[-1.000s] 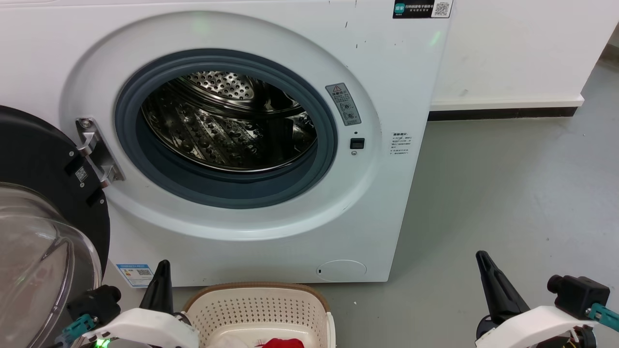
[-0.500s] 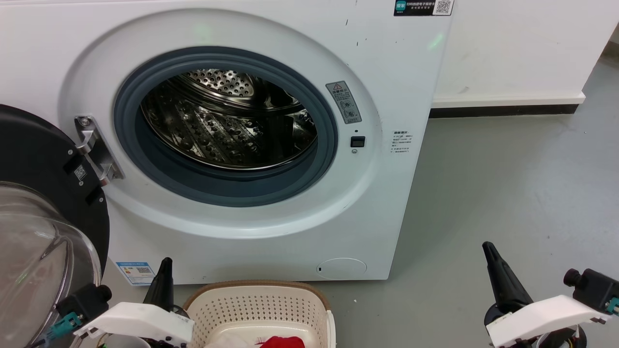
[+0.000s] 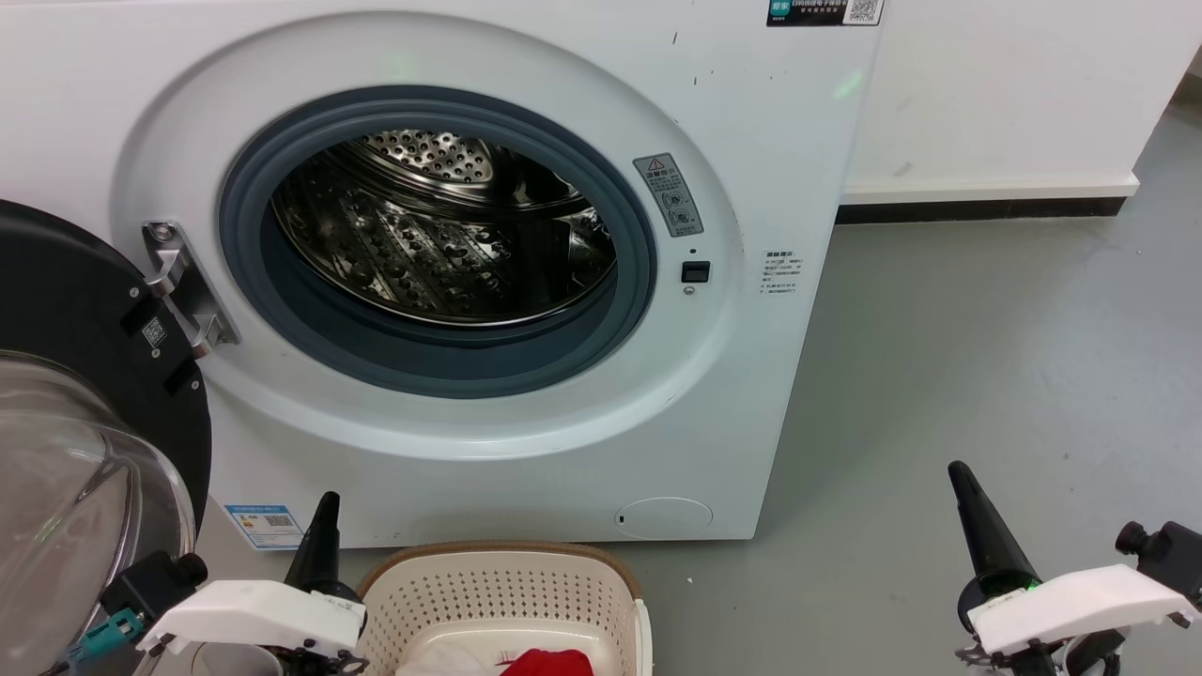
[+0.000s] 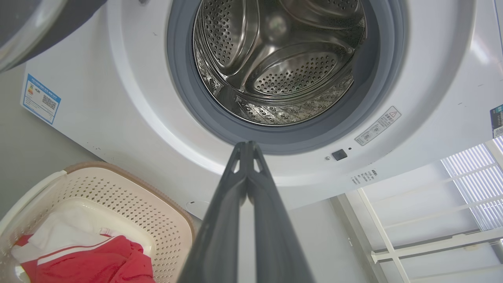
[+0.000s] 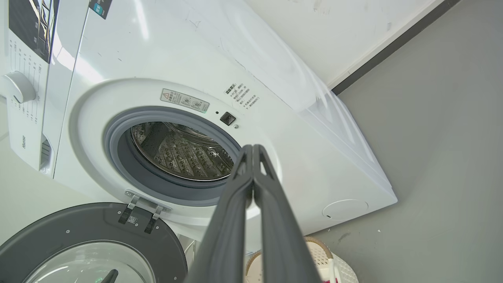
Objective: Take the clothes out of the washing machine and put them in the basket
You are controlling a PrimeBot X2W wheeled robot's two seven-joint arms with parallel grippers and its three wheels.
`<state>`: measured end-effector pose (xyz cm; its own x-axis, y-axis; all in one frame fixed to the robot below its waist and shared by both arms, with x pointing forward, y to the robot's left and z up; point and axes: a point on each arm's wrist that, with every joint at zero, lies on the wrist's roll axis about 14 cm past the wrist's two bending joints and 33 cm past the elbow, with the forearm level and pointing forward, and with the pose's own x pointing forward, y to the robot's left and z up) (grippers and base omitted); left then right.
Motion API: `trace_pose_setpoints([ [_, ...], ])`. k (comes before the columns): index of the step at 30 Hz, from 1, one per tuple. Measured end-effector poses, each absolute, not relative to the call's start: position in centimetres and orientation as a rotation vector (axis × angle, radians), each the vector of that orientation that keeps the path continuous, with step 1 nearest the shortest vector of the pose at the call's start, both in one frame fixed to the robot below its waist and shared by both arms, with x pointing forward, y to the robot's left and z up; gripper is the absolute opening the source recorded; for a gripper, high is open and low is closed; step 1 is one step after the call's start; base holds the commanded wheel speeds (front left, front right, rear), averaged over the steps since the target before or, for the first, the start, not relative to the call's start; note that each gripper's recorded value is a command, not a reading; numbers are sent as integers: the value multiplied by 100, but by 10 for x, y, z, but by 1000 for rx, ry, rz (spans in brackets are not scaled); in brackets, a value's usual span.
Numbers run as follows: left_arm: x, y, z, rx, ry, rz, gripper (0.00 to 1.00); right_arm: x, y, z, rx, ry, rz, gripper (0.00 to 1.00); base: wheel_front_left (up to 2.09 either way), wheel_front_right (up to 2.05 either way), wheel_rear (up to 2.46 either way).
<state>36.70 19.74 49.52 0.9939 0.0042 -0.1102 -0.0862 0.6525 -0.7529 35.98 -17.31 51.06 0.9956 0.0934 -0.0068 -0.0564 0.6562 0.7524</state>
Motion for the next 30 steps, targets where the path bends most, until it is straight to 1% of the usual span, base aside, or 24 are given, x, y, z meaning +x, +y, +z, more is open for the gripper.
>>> trace_pose_setpoints([
  [30,376,198,497,-1198,82,40,0,373,-186,509,1191,36,42,0,0,0,0],
])
